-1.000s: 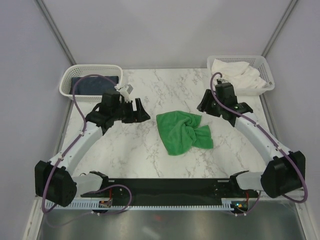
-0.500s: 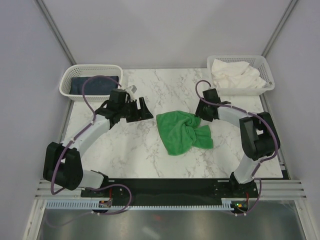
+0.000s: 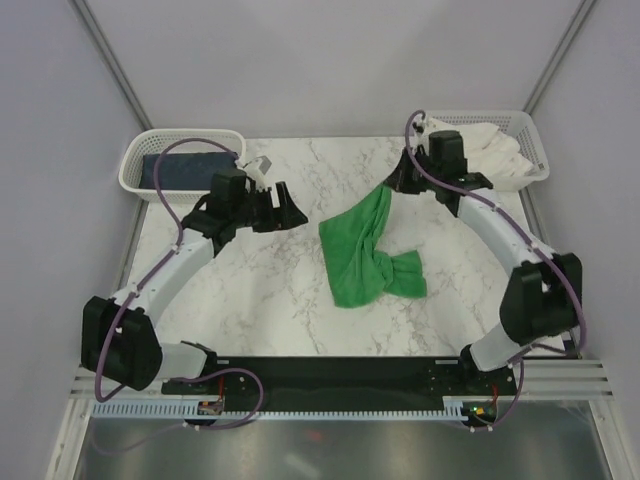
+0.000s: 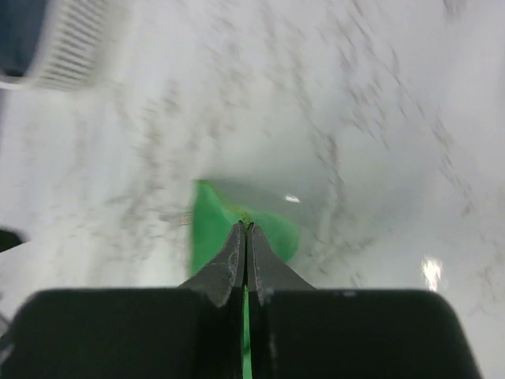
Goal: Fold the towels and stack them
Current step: Flatten out the crumpled towel
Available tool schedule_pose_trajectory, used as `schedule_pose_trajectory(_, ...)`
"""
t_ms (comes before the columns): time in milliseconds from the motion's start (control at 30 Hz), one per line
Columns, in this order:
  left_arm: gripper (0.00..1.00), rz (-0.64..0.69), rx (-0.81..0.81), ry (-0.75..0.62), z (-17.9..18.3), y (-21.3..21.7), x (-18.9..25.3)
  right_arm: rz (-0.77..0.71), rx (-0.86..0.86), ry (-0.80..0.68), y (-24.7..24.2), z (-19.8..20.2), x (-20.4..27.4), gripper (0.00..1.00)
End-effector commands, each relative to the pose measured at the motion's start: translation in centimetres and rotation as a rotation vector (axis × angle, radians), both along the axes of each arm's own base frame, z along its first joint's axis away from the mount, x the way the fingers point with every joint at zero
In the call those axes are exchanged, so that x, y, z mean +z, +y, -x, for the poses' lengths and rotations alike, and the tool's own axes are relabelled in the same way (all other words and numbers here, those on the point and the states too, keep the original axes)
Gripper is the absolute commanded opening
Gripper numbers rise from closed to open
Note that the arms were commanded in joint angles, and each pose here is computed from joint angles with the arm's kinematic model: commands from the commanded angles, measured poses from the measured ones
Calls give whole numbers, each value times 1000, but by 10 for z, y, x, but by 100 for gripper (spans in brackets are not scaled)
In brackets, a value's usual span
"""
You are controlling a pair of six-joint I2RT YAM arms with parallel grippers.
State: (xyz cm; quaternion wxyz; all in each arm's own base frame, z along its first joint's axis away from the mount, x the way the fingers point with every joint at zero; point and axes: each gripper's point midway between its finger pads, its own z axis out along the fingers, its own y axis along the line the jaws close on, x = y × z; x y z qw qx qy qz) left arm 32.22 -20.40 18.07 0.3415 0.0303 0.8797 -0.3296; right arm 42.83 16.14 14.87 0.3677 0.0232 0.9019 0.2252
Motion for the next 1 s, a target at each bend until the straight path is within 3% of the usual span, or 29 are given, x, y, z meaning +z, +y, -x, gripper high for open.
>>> schedule_pose_trajectory(0,84,67,-129,-271,-14,-16,78,-132,339,-427,36,40,177,0)
schedule_pose_trajectory(200,85,116,-347,-463,-9,-39,122,-194,509,-561,45,97,262,0)
schedule_pose_trajectory(400,86,194,-578,-548,-1,-63,146,-287,721,-641,56,148,310,0)
schedule_pose_trajectory(500,87,246,-668,-594,2,-71,164,-377,908,-628,61,185,320,0)
schedule_pose_trajectory(667,88,319,-819,-628,16,-79,186,-414,1004,-618,61,211,316,0)
schedule_pose_trajectory(867,88,346,-787,-529,16,-79,174,-365,736,-457,56,163,257,0)
schedule_pose_trajectory(967,88,186,-400,-452,-34,-55,145,-328,658,-404,57,123,234,0)
